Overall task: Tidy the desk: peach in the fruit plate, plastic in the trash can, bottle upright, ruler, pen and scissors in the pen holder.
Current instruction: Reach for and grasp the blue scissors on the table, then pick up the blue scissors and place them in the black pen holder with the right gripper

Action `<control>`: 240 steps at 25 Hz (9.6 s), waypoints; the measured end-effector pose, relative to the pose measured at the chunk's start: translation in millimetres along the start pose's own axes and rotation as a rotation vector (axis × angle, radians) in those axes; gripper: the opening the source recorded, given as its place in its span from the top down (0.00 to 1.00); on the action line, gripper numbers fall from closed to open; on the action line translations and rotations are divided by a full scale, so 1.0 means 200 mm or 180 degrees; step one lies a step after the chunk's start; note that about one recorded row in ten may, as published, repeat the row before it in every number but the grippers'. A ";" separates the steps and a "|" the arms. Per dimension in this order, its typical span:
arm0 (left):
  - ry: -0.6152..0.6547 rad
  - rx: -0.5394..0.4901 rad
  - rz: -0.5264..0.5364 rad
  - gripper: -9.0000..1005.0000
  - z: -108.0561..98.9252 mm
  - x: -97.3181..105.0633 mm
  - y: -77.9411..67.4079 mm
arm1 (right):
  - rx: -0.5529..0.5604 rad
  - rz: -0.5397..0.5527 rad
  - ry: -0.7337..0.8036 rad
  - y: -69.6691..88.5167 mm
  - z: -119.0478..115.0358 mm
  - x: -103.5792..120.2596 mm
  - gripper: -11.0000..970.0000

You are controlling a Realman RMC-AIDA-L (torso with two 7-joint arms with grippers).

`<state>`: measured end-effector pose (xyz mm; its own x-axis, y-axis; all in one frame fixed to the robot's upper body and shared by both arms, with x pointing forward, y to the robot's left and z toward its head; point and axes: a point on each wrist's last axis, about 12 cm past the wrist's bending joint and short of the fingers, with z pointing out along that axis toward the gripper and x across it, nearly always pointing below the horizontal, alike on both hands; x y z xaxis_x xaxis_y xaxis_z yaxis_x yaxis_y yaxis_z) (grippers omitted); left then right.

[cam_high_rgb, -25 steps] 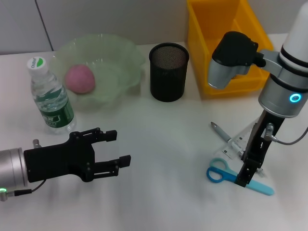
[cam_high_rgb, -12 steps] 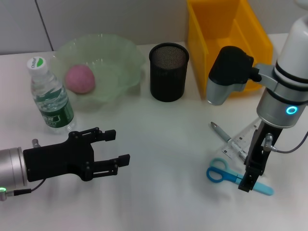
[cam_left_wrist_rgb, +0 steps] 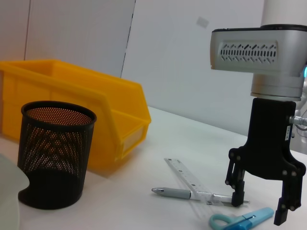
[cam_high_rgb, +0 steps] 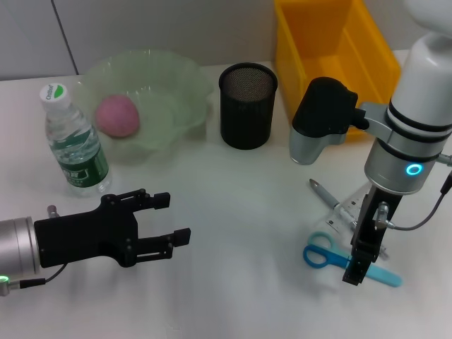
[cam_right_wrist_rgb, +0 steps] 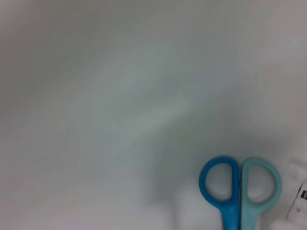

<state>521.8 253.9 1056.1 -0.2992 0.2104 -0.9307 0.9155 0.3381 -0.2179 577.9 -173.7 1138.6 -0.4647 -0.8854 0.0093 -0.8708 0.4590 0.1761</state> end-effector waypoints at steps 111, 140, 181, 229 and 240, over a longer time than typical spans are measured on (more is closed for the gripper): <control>0.0015 -0.0018 -0.0033 0.21 -0.01 0.01 0.00 | 0.0253 -0.0021 0.0110 0.04 0.09 -0.06 0.67; 0.0013 -0.0035 -0.0035 0.21 -0.02 0.01 0.00 | 0.0254 -0.0099 0.0162 0.07 0.10 -0.08 0.75; 0.0017 -0.0075 0.0041 0.21 -0.04 -0.01 0.02 | -0.0358 0.0359 -0.2463 -0.14 -0.23 0.22 0.76; 0.0020 -0.0053 0.0275 0.22 0.00 -0.01 0.02 | 0.0448 0.1117 -0.4672 -0.43 -0.02 0.12 0.76; 0.0030 -0.0050 0.0272 0.22 -0.01 0.00 0.01 | 0.0605 0.1093 -0.4663 -0.41 0.09 0.08 0.75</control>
<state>523.3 255.8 1055.4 -0.2227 0.2479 -0.9428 0.9336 0.3328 -0.1331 639.2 -224.3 1107.5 -0.2881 0.0631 -0.9555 -0.6444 0.7253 0.2422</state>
